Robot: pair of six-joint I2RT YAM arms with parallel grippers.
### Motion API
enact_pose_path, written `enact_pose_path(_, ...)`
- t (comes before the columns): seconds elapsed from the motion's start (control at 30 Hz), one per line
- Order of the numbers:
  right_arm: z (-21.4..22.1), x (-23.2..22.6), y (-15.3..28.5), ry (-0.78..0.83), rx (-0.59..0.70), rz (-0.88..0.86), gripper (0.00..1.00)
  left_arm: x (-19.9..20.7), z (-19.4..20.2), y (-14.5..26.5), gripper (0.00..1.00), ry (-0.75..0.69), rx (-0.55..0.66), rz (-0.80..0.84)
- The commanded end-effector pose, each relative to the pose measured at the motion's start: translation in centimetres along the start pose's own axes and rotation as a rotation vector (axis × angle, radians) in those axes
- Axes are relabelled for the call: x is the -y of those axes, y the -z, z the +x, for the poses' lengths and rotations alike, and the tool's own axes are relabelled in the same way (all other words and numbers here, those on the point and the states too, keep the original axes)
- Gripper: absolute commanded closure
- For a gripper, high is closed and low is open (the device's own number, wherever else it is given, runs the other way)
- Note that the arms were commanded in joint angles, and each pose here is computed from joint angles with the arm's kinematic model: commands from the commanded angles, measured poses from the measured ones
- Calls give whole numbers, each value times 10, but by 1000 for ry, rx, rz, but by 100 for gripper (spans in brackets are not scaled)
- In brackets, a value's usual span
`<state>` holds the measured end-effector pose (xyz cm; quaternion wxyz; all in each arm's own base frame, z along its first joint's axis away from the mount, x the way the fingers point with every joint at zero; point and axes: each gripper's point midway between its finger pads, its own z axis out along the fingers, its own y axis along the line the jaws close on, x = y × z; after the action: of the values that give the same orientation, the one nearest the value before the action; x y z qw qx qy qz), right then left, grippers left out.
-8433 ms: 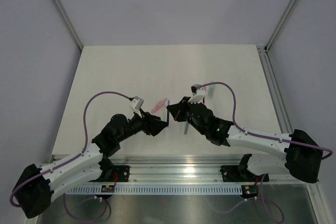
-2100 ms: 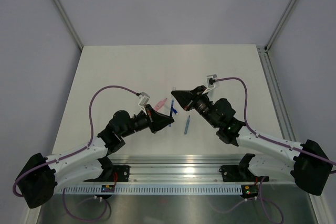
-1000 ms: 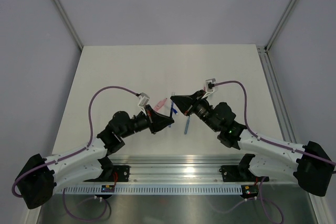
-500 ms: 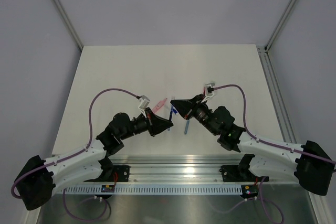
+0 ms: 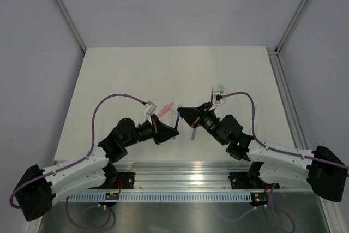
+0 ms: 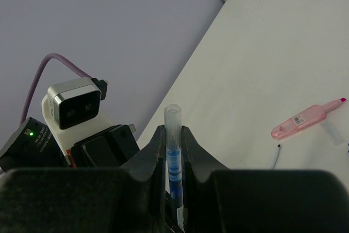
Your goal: Insert the pens into the pen caps
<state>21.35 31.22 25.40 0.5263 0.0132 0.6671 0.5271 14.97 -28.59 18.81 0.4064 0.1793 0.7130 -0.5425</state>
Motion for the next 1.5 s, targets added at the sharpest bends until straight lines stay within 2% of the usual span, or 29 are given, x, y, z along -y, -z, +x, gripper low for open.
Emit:
enact_pose_path(0.0, 56, 5, 22, -3, -217, 2, 100, 44, -93, 2, 100, -99, 299, 85)
enact_pose_path(0.33, 85, 11, 32, 13, -304, 50, 100, 70, -130, 6, 100, -121, 383, 130)
enact_pose_path(0.53, 103, 17, 38, 15, -348, 86, 100, 73, -147, 15, 100, -107, 429, 138)
enact_pose_path(0.67, 107, 24, 37, 39, -356, 133, 100, 70, -139, 9, 100, -86, 392, 155)
enact_pose_path(0.87, 66, 30, 22, 120, -259, 253, 100, 42, -103, -3, 100, -55, 284, 99)
enact_pose_path(0.9, 51, 38, 16, 117, -225, 285, 100, 37, -98, -5, 90, -57, 269, 87)
enact_pose_path(0.97, 31, 34, 6, 78, -207, 285, 100, 25, -82, -8, 80, -48, 220, 52)
enact_pose_path(1.0, 10, 42, 0, 65, -163, 310, 100, 17, -72, -8, 72, -49, 197, 31)
enact_pose_path(1.1, -25, 46, -17, 94, -104, 351, 100, -3, -50, -6, 57, -52, 139, -31)
enact_pose_path(1.23, -70, 95, -38, 122, -57, 468, 100, -19, -37, 2, 50, -80, 112, -99)
enact_pose_path(1.27, -76, 100, -44, 120, -65, 469, 100, -21, -37, 4, 50, -89, 116, -114)
enact_pose_path(1.47, -82, 202, -51, 220, -187, 722, 100, -44, -38, 16, 42, -142, 135, -241)
